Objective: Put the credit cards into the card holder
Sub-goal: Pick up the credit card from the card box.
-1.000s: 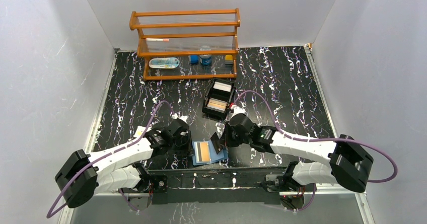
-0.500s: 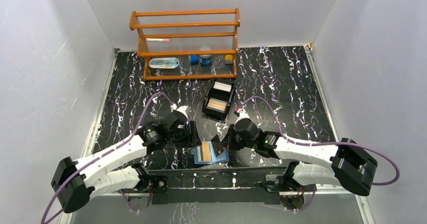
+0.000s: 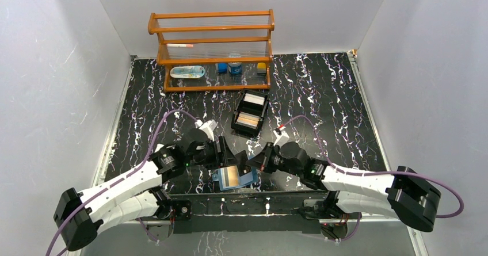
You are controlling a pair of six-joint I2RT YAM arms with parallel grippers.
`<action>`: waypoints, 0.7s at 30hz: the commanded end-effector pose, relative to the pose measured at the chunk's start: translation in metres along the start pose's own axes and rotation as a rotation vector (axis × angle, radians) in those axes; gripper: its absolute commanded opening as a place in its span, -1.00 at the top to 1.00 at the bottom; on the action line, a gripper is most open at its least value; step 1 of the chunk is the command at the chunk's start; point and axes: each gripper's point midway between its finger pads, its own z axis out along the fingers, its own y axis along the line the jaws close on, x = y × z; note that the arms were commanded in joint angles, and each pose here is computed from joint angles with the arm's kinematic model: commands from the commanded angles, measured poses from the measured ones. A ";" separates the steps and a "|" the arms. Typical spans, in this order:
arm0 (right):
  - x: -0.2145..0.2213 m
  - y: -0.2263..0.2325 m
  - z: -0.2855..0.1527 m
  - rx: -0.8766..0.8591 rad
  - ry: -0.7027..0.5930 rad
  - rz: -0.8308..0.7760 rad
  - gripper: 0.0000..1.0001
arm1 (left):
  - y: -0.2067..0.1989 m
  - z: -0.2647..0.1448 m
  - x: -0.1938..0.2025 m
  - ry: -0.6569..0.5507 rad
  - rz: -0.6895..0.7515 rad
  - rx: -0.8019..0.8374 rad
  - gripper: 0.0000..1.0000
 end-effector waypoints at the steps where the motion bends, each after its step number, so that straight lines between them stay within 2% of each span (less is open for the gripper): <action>1: -0.016 0.023 -0.008 -0.138 -0.101 0.059 1.00 | -0.021 -0.006 -0.005 -0.057 -0.080 0.146 -0.24; 3: -0.014 0.008 -0.006 -0.072 -0.102 0.066 1.00 | -0.011 -0.002 -0.001 -0.049 -0.093 0.113 -0.26; 11: -0.012 0.007 -0.008 -0.108 -0.111 0.088 1.00 | -0.013 0.011 0.003 -0.063 -0.166 0.209 -0.25; 21: -0.017 0.038 -0.020 -0.280 -0.131 0.107 1.00 | -0.025 0.010 -0.002 -0.096 -0.193 0.297 -0.21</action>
